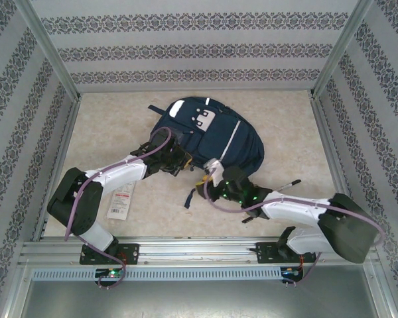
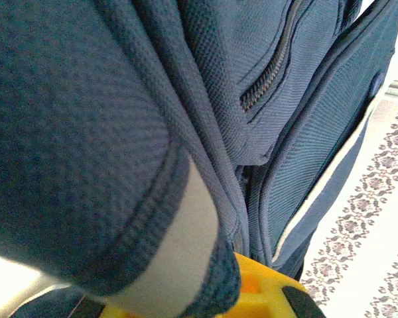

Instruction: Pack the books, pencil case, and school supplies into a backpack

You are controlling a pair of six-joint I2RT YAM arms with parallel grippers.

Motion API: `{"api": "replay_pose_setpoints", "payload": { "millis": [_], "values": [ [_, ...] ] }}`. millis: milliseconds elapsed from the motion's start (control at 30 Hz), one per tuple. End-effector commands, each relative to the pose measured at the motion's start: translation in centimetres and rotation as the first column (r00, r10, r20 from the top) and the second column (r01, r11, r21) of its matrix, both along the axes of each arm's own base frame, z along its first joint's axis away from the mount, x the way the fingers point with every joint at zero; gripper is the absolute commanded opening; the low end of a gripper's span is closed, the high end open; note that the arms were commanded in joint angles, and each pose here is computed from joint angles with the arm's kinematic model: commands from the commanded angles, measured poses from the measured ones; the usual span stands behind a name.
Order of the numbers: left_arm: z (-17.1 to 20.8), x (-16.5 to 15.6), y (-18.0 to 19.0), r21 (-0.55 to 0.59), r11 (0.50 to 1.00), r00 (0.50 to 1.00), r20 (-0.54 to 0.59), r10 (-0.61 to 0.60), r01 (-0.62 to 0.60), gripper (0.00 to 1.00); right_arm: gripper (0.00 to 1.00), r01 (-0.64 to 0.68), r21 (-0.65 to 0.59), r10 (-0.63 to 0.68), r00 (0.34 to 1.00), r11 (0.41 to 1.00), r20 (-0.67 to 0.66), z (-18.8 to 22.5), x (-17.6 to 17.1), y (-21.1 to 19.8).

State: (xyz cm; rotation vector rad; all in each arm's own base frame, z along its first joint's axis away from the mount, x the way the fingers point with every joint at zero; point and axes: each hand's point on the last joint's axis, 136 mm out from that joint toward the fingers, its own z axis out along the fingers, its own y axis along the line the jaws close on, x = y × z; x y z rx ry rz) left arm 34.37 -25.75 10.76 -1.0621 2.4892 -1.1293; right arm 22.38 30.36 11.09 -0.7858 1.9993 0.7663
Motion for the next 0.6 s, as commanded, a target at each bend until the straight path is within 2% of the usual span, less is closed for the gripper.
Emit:
{"api": "replay_pose_setpoints", "payload": {
  "millis": [0, 133, 333, 433, 567],
  "values": [
    [3.7, 1.2, -2.8, -0.157, 0.987, 0.999, 0.032, 0.023, -0.017, 0.0, 0.44, -0.046, 0.031, 0.037, 0.966, 0.998, 0.256, 2.5, 1.2, 2.3],
    [5.1, 1.1, -3.8, -0.201, 0.979, 0.998, 0.031, 0.049, -0.042, 0.0, 0.45, 0.042, 0.05, -0.06, 0.897, 0.998, 0.438, 3.7, 2.7, 1.5],
    [6.1, 0.4, -3.0, -0.222, 0.962, 0.986, 0.005, 0.167, -0.162, 0.0, 0.43, 0.228, -0.037, -0.176, 0.837, 0.973, 0.518, 2.3, 5.0, -1.3],
    [6.7, 0.0, -1.7, -0.19, 0.954, 0.97, 0.017, 0.242, -0.234, 0.0, 0.42, 0.279, -0.032, -0.217, 0.808, 0.96, 0.548, 1.7, 5.9, -1.7],
    [7.3, -0.2, -0.8, -0.201, 0.934, 0.952, 0.024, 0.306, -0.295, 0.0, 0.38, 0.335, -0.019, -0.271, 0.792, 0.942, 0.547, 0.8, 7.0, -1.6]
  ]
}}
